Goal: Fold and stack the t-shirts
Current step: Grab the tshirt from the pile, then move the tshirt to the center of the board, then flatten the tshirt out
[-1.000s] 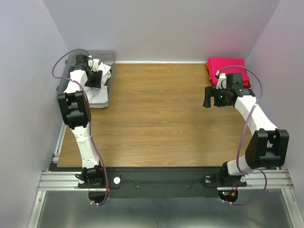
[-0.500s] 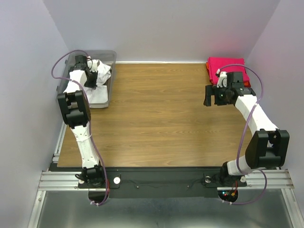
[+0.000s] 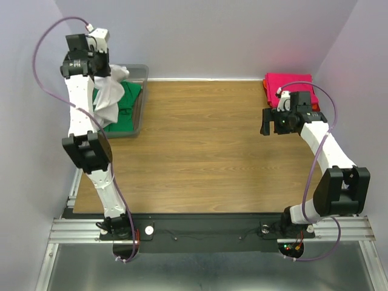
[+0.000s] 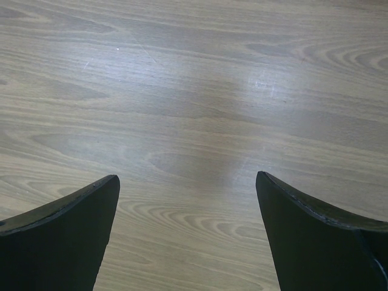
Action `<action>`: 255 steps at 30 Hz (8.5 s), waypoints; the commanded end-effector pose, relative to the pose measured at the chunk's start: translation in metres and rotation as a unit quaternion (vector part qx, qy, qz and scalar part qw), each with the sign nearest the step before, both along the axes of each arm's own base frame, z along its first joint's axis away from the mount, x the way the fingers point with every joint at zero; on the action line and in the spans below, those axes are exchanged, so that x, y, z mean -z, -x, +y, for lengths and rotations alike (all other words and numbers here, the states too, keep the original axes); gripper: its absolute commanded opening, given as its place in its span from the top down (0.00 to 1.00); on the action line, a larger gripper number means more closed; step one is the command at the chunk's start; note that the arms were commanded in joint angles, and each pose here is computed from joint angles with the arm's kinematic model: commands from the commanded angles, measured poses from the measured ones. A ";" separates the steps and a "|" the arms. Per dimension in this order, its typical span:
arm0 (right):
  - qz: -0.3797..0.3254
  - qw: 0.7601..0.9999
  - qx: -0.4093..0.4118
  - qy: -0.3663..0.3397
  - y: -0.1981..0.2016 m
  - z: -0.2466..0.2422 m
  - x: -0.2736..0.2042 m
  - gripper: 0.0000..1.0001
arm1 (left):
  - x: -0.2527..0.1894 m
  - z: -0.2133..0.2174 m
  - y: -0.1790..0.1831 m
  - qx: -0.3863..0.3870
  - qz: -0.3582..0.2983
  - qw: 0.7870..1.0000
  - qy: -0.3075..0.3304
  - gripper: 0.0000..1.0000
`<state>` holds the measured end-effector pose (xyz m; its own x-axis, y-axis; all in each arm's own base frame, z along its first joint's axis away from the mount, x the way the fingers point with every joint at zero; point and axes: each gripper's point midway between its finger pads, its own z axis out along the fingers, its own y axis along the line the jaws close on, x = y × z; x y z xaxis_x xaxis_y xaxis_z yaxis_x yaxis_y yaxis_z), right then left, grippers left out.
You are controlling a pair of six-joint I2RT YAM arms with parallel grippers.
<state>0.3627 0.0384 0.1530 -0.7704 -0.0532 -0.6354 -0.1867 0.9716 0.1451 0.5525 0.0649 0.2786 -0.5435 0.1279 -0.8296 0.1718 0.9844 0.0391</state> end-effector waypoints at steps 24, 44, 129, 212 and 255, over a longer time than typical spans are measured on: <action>-0.081 0.994 0.059 -0.039 -0.014 -0.039 -0.073 0.00 | -0.301 -0.297 0.206 0.400 -0.343 0.841 0.123 1.00; 0.006 0.992 -0.023 -0.122 0.007 -0.008 -0.020 0.02 | 0.017 -0.171 0.114 0.291 -0.002 0.950 0.118 0.20; 0.109 0.932 -0.329 0.104 0.101 0.123 0.109 0.33 | 0.052 -0.194 0.105 0.193 0.083 0.941 0.264 1.00; -0.480 0.837 0.111 0.238 -0.222 -0.081 -0.321 0.99 | -0.242 -0.187 0.060 0.267 -0.341 0.855 0.286 1.00; -0.071 0.909 -0.335 0.239 0.086 -0.026 0.031 0.16 | 0.135 -0.184 0.322 0.535 0.082 0.832 -0.123 0.31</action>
